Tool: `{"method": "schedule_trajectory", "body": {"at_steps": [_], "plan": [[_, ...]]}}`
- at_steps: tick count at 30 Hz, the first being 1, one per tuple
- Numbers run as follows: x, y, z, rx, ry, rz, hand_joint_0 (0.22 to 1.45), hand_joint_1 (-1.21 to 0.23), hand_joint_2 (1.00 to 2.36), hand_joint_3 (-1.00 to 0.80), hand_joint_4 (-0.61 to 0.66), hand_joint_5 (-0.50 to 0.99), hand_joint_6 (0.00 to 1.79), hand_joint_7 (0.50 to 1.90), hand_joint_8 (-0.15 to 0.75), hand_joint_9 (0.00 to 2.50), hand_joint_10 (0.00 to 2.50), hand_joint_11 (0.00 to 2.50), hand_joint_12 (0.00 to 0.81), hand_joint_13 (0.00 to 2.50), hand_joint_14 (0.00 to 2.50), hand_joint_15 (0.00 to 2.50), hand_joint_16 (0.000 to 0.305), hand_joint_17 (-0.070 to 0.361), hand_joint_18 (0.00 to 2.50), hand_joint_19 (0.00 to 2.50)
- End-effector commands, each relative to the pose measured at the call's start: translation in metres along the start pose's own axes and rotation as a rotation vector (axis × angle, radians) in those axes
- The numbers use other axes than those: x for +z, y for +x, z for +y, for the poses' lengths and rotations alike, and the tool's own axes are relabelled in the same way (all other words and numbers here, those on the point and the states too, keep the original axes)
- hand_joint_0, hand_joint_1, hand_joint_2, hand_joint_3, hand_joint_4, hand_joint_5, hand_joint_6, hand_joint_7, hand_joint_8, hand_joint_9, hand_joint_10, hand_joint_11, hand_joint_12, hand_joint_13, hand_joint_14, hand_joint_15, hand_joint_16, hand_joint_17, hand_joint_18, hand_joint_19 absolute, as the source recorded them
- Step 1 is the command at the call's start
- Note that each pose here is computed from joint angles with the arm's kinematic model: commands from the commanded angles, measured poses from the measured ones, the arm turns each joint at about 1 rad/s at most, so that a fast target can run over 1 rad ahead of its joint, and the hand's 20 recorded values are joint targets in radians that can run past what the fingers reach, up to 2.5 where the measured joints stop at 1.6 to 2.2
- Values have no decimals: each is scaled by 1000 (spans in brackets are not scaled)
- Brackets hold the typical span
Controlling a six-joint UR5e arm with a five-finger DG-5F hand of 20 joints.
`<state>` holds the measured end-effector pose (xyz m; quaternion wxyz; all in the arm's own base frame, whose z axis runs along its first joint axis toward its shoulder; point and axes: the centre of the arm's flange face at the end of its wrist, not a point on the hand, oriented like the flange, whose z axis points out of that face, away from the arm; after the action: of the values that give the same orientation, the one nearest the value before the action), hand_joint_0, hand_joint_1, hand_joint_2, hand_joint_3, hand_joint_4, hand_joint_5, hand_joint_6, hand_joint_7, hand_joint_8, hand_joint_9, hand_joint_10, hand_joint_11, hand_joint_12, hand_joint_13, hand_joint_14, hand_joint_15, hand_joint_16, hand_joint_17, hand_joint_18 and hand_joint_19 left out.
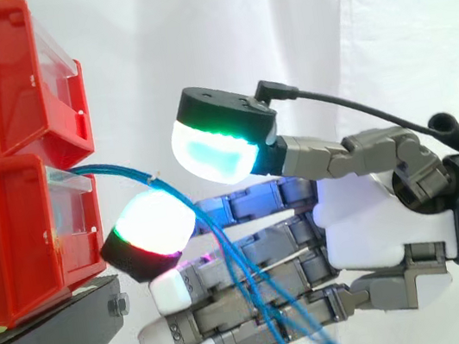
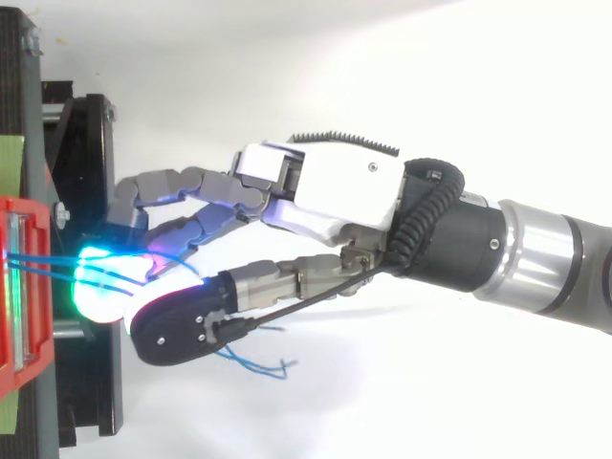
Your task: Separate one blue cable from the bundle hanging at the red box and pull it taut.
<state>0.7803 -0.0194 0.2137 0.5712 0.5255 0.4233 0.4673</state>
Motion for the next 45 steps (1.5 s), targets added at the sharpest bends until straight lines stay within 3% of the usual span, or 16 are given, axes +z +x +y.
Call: {"method": "schedule_trajectory", "body": {"at_steps": [1, 3, 4, 5, 11, 17, 23, 30, 34, 39, 45], "plan": [[1, 0, 7, -19, 44, 1, 598, -622, 1013, -324, 200, -116, 518, 1349, 320, 741, 13, 532, 317, 608, 7, 206, 36, 80, 582, 167], [3, 1, 13, -19, 60, 1, 606, -619, 1015, -290, 197, -124, 562, 1313, 318, 745, 13, 542, 318, 610, 7, 206, 35, 80, 583, 168], [-1, -1, 10, -34, 98, 4, 607, -618, 1016, -285, 193, -124, 563, 1319, 318, 744, 15, 540, 318, 611, 7, 206, 35, 80, 583, 168], [-2, -1, 10, -38, 108, 4, 608, -619, 1016, -270, 188, -128, 585, 1292, 318, 746, 15, 541, 318, 611, 7, 210, 35, 79, 582, 168], [-6, -3, 22, -53, 143, 4, 616, -632, 1017, -249, 194, -134, 615, 1262, 317, 753, 13, 544, 317, 611, 7, 213, 35, 79, 582, 167], [-6, -4, 31, -53, 139, 5, 568, -559, 1009, -394, 199, -137, 629, 1247, 319, 754, 15, 562, 320, 610, 7, 213, 36, 80, 577, 169], [-6, -7, 42, -52, 125, -3, 564, -504, 1006, -422, 202, -139, 637, 1228, 325, 755, 17, 562, 319, 606, 7, 212, 35, 80, 565, 170], [-5, -10, 42, -54, 121, -9, 591, -583, 1010, -369, 202, -146, 663, 1209, 325, 768, 17, 589, 317, 615, 7, 206, 34, 78, 575, 159], [-3, -10, 46, -51, 114, -11, 612, -605, 1018, -245, 199, -163, 717, 1157, 324, 775, 16, 596, 316, 616, 7, 209, 34, 77, 579, 158], [0, -12, 49, -49, 105, -14, 636, -740, 1021, -110, 197, -192, 780, 1071, 322, 771, 17, 639, 317, 612, 7, 207, 34, 77, 578, 165], [0, -12, 49, -58, 105, -13, 658, -785, 1016, -264, 207, -202, 804, 1054, 319, 769, 14, 667, 318, 609, 7, 202, 34, 77, 576, 173]]}}
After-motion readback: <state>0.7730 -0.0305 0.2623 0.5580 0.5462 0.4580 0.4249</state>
